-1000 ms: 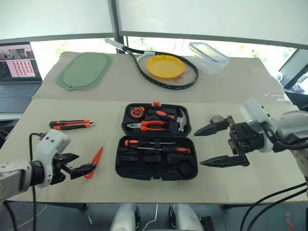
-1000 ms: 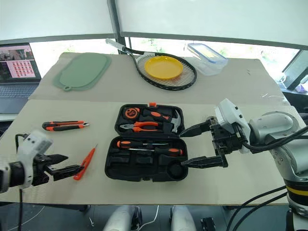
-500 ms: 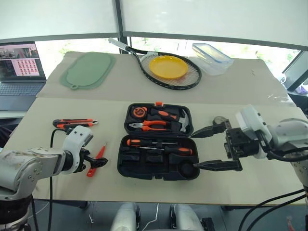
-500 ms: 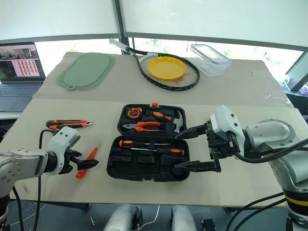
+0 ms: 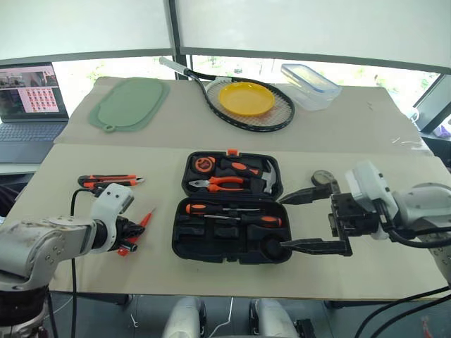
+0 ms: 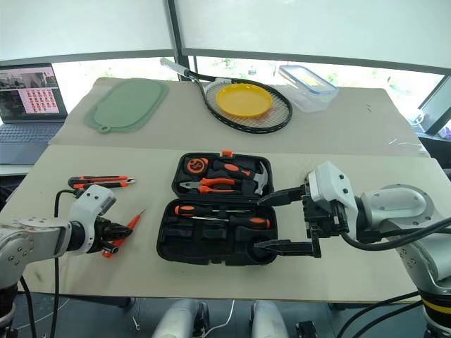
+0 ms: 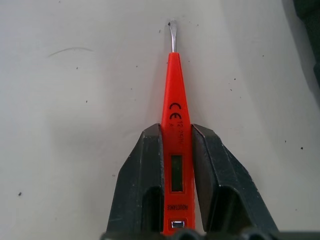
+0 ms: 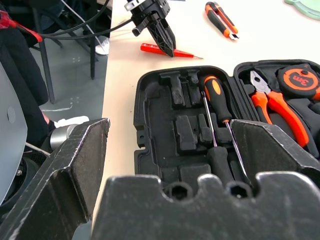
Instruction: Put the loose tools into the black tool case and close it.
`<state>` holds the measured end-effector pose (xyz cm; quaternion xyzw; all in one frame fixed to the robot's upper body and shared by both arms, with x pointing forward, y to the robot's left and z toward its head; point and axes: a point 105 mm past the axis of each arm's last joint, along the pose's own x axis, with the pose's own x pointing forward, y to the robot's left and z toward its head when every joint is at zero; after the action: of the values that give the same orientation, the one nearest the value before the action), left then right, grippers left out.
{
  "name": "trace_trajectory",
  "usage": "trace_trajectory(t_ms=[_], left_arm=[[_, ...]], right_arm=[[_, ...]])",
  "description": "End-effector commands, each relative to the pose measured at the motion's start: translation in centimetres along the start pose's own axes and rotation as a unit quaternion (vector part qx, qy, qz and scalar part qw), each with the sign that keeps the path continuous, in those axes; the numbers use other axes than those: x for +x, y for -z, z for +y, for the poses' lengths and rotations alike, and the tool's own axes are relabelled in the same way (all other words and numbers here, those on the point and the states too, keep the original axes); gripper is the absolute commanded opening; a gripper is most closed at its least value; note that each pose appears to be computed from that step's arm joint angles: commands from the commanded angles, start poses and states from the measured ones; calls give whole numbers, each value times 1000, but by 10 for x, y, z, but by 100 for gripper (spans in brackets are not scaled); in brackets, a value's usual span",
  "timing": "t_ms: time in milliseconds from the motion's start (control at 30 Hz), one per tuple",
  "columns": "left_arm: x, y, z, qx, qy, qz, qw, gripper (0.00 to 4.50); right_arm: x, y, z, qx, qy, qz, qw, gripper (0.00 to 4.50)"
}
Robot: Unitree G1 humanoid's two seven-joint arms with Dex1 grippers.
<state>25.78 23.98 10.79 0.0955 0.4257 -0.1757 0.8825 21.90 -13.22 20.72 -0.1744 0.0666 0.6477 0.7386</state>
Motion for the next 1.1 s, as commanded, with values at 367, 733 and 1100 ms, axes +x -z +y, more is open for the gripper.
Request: trace_trajectory(t_ms=[367,733,1100], left_arm=[[-33,-110,-83,468,261,-131,834,37],[21,-101,-117,545,305,-18,781,37],[41,-88,-129,476,313,41,821,37]], right_arm=[[-13,7,3,5,22,27,999,450],[-11,8,8,14,41,20,999,450],[-12,10,13,18,63,16,998,450]])
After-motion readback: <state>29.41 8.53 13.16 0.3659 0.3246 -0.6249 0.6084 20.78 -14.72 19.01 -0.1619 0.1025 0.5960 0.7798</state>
